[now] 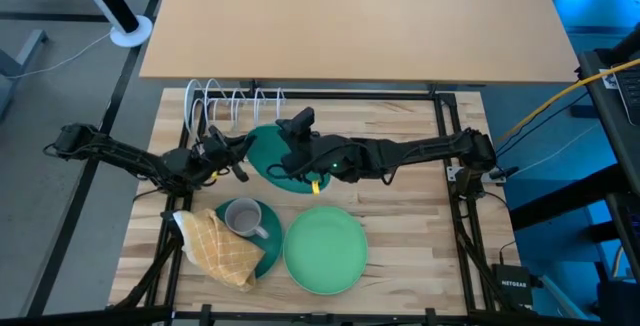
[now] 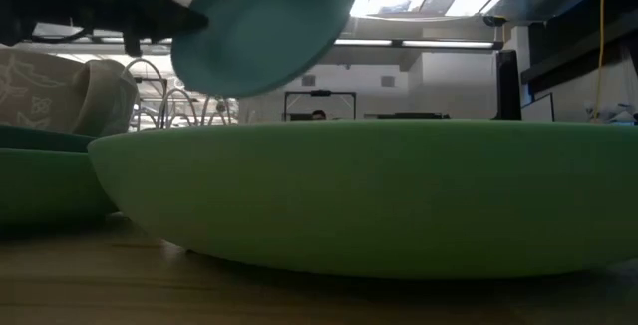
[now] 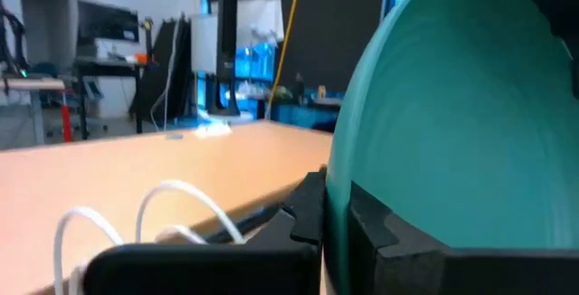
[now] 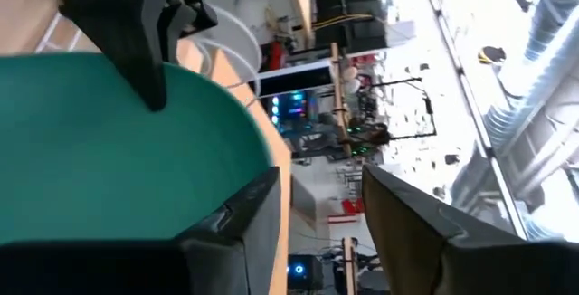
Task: Sort dishes
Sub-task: Put the right dark green plate into the dish rack
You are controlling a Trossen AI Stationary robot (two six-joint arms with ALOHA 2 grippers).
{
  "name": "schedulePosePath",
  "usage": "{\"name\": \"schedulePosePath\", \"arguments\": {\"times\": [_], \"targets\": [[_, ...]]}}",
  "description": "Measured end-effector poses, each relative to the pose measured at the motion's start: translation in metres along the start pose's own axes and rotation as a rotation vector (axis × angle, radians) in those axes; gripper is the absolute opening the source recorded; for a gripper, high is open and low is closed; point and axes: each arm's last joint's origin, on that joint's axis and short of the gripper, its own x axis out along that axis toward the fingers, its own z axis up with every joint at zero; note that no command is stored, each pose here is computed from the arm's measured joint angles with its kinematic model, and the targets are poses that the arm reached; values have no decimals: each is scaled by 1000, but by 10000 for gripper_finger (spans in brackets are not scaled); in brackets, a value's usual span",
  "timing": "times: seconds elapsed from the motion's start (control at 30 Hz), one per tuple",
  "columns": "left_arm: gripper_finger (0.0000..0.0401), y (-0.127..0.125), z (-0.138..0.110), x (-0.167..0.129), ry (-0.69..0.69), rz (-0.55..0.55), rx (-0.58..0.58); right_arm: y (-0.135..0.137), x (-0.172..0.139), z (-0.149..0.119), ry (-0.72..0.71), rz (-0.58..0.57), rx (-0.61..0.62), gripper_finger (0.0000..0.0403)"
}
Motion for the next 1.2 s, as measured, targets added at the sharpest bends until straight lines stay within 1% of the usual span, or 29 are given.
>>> {"name": "schedulePosePath", "arguments": {"times": [0.17, 0.27, 0.4, 0.5, 0.7, 0.83, 1.03, 1.2], "targets": [[3, 1, 7, 0, -56, 13, 21, -1, -6, 4, 66, -47, 14, 159], [4, 2, 11, 0, -78, 40, 40, -1, -9, 4, 154, -83, 15, 159], [3, 5, 16, -1, -106, 102, 72, 0, -15, 5, 260, -128, 17, 159], [3, 7, 25, -1, -125, 161, 106, 1, -19, 7, 325, -157, 16, 159], [3, 6, 53, 3, -163, 234, 185, 3, -28, 12, 391, -186, 12, 159], [2, 4, 75, 7, -164, 296, 267, 3, -32, 12, 458, -215, 17, 159], [2, 4, 107, 11, -140, 398, 372, 5, -31, 9, 511, -259, 109, 159], [3, 6, 131, 12, -106, 470, 442, 14, -32, 4, 519, -244, 131, 159]]}}
